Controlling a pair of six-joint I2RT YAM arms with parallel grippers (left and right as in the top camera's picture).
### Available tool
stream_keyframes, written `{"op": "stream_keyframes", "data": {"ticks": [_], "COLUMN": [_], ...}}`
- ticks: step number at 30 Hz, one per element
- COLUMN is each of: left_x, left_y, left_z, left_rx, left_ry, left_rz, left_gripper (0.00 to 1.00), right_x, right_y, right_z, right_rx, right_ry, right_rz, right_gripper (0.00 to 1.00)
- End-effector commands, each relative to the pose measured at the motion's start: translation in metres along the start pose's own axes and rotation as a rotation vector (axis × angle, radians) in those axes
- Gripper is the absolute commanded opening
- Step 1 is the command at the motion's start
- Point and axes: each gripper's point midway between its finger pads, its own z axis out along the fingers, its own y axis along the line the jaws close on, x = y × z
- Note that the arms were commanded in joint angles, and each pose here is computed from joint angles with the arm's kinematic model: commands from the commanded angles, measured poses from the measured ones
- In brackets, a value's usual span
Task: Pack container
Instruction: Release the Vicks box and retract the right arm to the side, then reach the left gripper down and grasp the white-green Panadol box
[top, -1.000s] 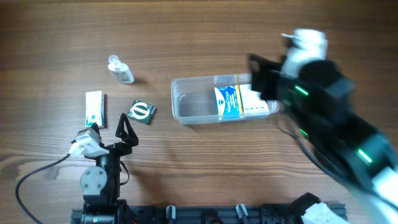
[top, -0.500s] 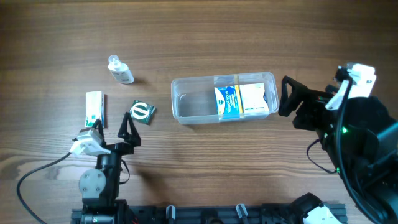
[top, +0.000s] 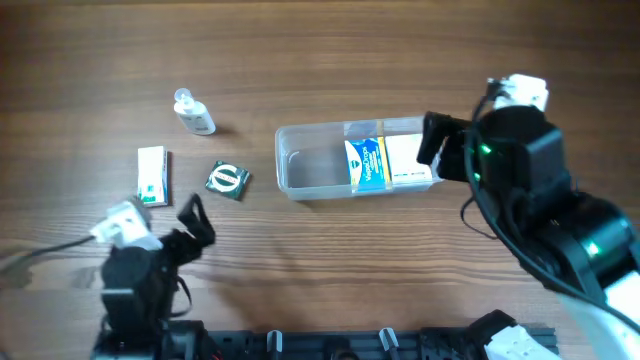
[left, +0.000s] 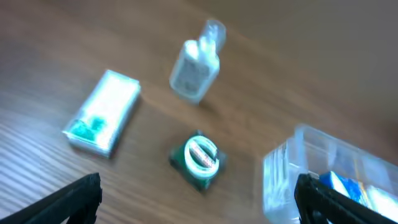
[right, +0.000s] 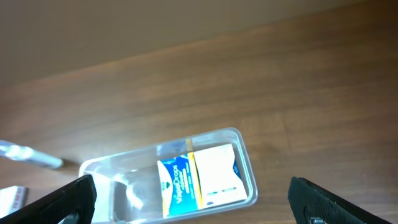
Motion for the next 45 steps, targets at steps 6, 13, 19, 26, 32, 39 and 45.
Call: {"op": "stream_keyframes", "data": {"ticks": [6,13,19,26,32,39,45], "left_x": [-0.102,-0.09,-0.079,-0.043,0.002,-0.002,-0.006], "left_y": [-0.029,-0.025,-0.041,-0.025,-0.023,0.012,0.031], "left_z": [-0.006,0.013,0.022,0.045,0.079,0.09,0.095], "left_rx": [-0.121,-0.211,-0.129,-0.203,-0.174,-0.38,-0.425], "left_ry": [-0.021,0.185,0.239,0.43,0.656,0.637,0.644], "left_rz": [0.092,0.161,0.064,0.148,0.24,0.264,0.263], "left_gripper": [0.99,1.0,1.0,1.0,0.98,1.0,1.0], "right_x": [0.011,-0.03,-0.044,-0.027,-0.015,-0.008,-0.008], "right_y": [0.006,-0.013,-0.038,-0.061,-0.065,-0.068,-0.068], "right_z": [0.029,-0.041,-0.11,-0.14,-0.134,-0.131,-0.131], "right_rx": [0.04,-0.035,-0.111,-0.124,-0.096,-0.08,-0.08], "right_ry": [0.07,-0.172,-0.353,-0.376,-0.325,-0.296,-0.296], "right_rz": [-0.021,0.07,0.111,0.123,0.099,0.084,0.084], "right_gripper": [1.0,1.0,1.0,1.0,1.0,1.0,1.0]}}
